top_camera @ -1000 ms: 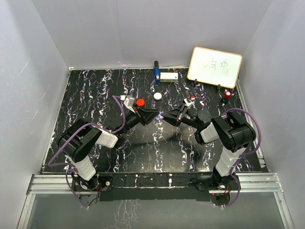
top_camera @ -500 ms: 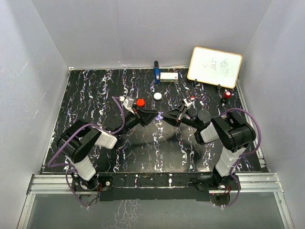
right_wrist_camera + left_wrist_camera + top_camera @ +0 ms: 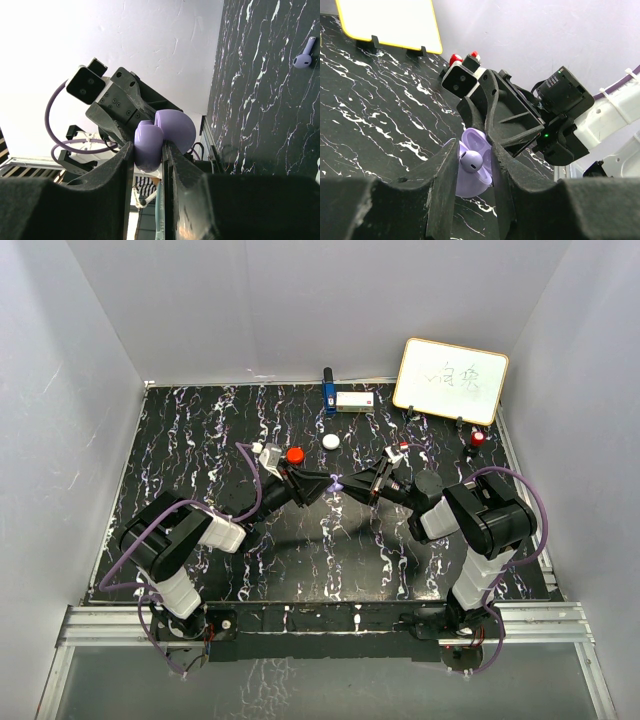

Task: Insert the wireless bluetooth earbuds into the charging case
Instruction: Place the earbud in the charging case, then pick up the earbud from the center of the board, then place the earbud in the charging case.

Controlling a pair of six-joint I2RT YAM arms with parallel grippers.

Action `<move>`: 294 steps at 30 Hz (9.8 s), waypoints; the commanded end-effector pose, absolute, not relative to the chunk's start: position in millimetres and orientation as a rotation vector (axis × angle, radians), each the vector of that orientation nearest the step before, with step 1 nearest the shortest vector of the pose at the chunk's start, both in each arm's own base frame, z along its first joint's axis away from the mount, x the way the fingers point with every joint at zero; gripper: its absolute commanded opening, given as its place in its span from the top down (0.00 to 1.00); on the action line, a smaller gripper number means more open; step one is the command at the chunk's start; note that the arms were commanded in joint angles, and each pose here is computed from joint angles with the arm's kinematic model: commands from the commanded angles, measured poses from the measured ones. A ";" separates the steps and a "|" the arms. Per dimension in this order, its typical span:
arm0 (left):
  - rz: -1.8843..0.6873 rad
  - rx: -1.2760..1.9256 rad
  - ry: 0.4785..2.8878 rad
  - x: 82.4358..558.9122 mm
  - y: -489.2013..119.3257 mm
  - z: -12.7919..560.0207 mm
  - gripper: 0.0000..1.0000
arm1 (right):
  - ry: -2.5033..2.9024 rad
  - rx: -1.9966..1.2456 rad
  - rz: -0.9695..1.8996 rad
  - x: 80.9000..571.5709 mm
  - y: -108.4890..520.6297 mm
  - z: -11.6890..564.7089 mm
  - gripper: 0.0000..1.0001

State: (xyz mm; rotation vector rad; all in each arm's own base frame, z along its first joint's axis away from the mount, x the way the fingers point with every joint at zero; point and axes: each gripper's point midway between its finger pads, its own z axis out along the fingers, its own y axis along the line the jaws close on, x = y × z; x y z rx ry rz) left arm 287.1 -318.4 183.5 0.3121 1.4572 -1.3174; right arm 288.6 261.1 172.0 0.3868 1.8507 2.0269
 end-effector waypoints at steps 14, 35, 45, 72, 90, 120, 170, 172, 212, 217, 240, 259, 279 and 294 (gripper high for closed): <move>-1.351 0.358 1.203 269.7 -307.3 242.0 0.69 | 1.725 0.269 2.047 291.6 262.0 196.1 1.00; -1.376 0.362 1.221 262.6 -306.1 238.0 0.69 | 1.730 0.279 2.042 295.1 262.5 194.3 1.00; -1.392 0.367 1.228 260.8 -307.5 236.8 0.69 | 1.727 0.275 2.045 296.9 263.4 195.8 1.00; -0.633 -0.003 2.108 327.4 -213.0 116.5 0.38 | 1.962 0.136 1.283 334.4 226.0 180.0 1.00; -0.493 0.069 2.281 322.1 -225.2 40.6 0.36 | 1.963 0.117 1.247 328.3 221.3 182.1 1.00; -0.612 0.136 2.308 324.5 -273.1 25.8 0.36 | 1.961 0.127 1.251 330.5 221.5 179.0 1.00; -0.240 0.958 2.164 333.5 -287.0 38.7 0.37 | 1.927 0.113 1.228 322.7 215.8 189.8 1.00; -0.243 0.965 2.171 333.1 -286.9 35.4 0.37 | 1.928 0.113 1.230 322.6 216.0 189.9 1.00; -0.370 0.964 2.278 331.0 -270.8 9.1 0.62 | 1.921 0.105 1.235 323.9 216.9 193.4 1.00; -0.365 0.953 2.288 330.2 -268.1 7.4 0.66 | 1.922 0.105 1.237 323.9 217.1 193.7 1.00; -0.499 0.631 2.116 354.2 -277.2 111.0 1.00 | 1.937 0.118 1.232 323.5 215.6 186.6 1.00; -1.550 0.016 1.543 316.4 -306.2 262.4 1.00 | 1.926 0.114 1.359 320.0 226.1 180.1 1.00; -1.805 -0.148 1.253 300.9 -287.6 286.0 1.00 | 1.769 0.031 1.687 297.7 244.4 196.7 1.00; -1.834 -0.158 1.254 299.7 -298.8 286.3 1.00 | 1.731 0.015 1.759 296.2 248.0 203.0 1.00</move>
